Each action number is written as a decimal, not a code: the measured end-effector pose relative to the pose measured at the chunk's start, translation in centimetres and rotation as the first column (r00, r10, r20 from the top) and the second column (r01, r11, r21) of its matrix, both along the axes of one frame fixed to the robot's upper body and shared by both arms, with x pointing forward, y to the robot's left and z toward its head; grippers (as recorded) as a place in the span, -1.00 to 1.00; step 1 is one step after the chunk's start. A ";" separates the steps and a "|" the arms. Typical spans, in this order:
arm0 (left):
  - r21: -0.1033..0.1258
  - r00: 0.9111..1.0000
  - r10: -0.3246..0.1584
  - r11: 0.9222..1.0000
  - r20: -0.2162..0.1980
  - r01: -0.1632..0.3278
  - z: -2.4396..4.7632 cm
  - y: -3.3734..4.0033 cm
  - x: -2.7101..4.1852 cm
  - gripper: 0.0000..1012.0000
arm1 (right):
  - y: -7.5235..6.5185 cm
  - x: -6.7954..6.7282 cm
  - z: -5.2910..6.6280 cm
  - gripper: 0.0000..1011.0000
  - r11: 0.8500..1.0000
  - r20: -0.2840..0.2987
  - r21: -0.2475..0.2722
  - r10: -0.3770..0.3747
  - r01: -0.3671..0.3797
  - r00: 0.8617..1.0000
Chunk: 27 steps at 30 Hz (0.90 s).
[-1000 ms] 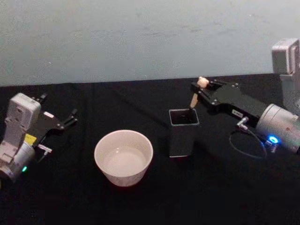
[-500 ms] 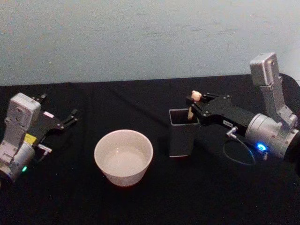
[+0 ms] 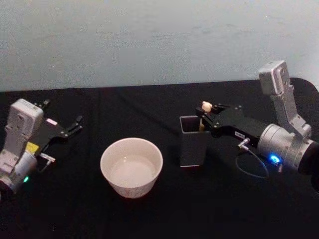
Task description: Pick up the stirring spoon with one hand, stir inside the cup, then place it back in its original position.
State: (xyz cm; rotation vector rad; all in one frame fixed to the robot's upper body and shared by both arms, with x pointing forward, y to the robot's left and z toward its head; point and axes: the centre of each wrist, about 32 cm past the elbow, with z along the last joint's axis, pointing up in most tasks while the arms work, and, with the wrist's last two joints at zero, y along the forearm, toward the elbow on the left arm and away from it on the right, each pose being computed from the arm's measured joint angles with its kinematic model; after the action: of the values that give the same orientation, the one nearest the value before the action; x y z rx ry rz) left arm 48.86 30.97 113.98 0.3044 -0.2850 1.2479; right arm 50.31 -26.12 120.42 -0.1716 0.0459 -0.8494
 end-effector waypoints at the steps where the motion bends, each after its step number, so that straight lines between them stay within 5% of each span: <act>1: 0.000 1.000 0.000 1.000 0.000 0.000 0.00 0.00 0.00 0.98 | 0.0 0.0 0.0 -0.58 1.000 -0.001 -0.002 0.000 0.000 1.000; 27: 0.000 1.000 0.000 1.000 0.000 0.000 0.00 0.00 0.00 0.98 | 0.0 0.0 -0.3 -0.58 1.000 -0.016 -0.022 -0.010 0.009 1.000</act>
State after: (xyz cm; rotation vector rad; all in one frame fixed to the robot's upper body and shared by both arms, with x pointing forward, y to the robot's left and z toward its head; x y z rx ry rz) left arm 48.86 30.96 113.98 0.3044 -0.2851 1.2479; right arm 50.27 -26.10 120.11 -0.1991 0.0525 -0.8584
